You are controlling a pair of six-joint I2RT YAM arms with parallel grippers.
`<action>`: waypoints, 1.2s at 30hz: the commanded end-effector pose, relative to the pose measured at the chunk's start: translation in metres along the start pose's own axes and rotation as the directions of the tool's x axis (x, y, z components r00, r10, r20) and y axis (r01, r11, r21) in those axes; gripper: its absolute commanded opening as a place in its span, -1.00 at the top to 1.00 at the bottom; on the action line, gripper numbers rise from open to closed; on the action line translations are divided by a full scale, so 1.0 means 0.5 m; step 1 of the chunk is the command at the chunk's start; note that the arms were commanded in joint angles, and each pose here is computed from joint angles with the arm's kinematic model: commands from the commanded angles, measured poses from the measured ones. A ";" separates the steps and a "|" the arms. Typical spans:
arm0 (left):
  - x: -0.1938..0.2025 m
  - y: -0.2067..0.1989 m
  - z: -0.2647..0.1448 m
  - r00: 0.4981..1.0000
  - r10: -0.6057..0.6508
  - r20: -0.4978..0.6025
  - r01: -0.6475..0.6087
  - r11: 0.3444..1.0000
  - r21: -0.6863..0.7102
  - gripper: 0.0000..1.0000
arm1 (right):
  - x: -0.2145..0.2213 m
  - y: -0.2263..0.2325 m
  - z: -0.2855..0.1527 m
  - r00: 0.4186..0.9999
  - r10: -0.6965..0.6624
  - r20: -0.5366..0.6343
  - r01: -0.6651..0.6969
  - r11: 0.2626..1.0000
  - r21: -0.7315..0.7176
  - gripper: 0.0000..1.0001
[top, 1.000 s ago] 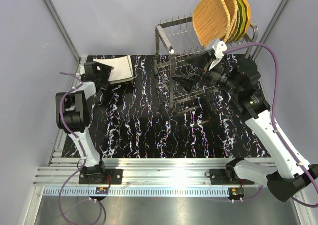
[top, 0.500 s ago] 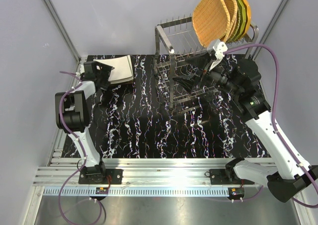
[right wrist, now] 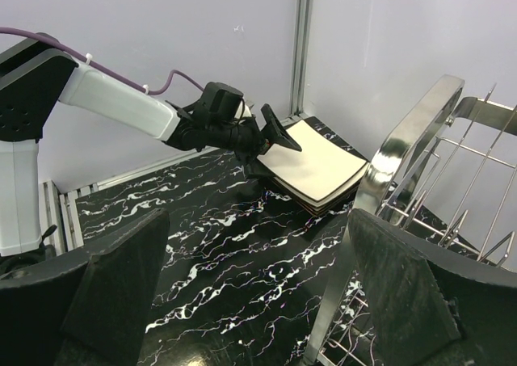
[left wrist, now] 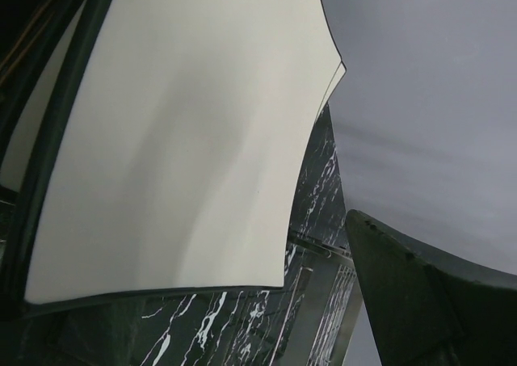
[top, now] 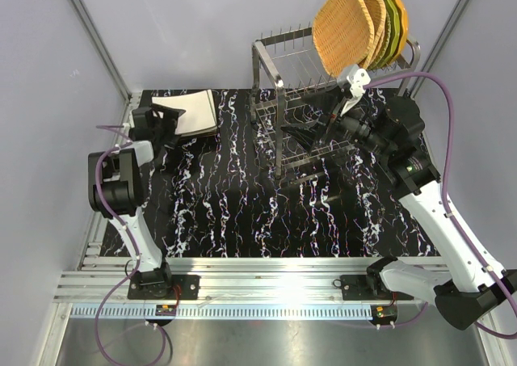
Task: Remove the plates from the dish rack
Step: Place the plate on the table
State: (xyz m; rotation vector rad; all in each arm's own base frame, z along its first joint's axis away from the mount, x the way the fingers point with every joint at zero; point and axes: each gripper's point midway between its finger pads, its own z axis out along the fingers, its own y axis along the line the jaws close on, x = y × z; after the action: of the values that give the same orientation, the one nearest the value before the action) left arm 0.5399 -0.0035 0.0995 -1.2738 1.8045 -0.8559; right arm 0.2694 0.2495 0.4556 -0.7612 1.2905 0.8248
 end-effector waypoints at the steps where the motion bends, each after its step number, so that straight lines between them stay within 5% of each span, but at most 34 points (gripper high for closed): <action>1: 0.009 -0.019 -0.018 0.999 -0.011 -0.042 0.014 0.997 0.082 -0.98 | -0.030 0.001 -0.010 0.999 -0.027 0.048 0.027 1.000 0.003 -0.99; 18: 0.036 0.075 -0.028 0.968 -0.155 -0.195 0.150 0.988 -0.042 -0.98 | -0.027 0.000 -0.008 0.999 -0.027 0.045 0.027 1.000 0.000 -0.99; 36: 0.018 0.113 -0.042 0.967 -0.089 -0.237 0.063 0.991 -0.114 -0.98 | -0.024 0.004 -0.008 0.999 -0.026 0.045 0.027 1.000 -0.010 -0.99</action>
State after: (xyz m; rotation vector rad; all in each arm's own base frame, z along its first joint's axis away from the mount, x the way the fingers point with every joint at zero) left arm 0.4932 0.0055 0.0535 -1.4121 2.0030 -1.0039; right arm 0.2706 0.2490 0.4545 -0.7600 1.2902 0.8230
